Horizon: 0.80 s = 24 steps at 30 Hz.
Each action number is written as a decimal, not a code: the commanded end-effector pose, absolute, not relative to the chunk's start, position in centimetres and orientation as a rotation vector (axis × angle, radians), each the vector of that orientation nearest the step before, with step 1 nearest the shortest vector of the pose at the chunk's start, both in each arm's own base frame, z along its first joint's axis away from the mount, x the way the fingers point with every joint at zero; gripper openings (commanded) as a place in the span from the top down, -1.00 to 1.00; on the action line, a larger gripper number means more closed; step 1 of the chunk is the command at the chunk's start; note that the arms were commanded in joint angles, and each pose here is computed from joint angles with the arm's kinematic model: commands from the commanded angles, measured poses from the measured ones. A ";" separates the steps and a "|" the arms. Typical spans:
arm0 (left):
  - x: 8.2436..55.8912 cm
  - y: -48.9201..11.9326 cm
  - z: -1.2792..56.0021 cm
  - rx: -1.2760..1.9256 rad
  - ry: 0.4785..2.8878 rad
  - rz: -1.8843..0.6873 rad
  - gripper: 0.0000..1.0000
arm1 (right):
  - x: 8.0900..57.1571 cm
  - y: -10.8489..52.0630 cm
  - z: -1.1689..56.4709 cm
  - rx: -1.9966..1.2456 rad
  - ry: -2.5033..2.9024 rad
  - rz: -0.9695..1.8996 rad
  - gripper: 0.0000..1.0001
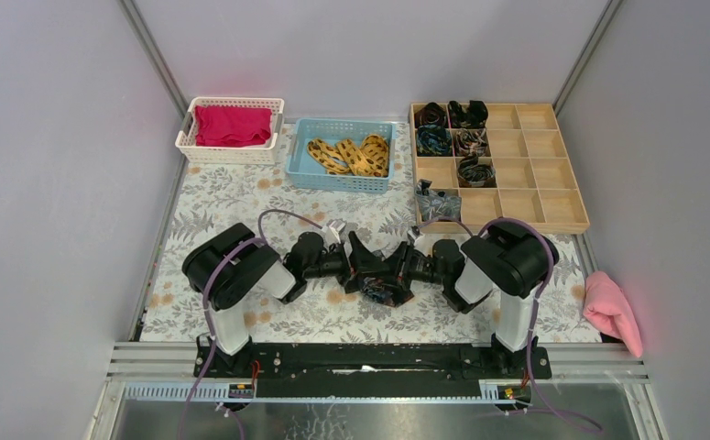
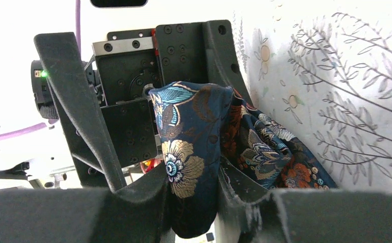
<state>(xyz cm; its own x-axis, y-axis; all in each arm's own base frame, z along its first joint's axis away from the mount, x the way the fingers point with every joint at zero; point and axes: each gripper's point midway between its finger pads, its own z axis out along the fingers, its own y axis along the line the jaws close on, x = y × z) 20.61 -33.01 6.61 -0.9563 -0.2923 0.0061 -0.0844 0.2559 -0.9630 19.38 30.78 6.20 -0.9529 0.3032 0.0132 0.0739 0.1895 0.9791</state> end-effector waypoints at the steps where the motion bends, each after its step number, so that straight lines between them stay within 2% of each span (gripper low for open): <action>1: 20.9 -33.4 9.2 -0.405 2.257 -1.922 -0.96 | 17.4 33.4 13.3 -0.064 1.968 2.067 0.77; 13: 21.9 -31.6 10.4 -0.311 2.191 -1.846 -0.95 | 16.8 33.1 16.4 -0.115 1.879 2.114 0.76; 24: 21.4 -30.8 11.5 -0.283 2.146 -1.857 -0.27 | 15.9 33.2 17.0 -0.177 1.858 2.125 0.75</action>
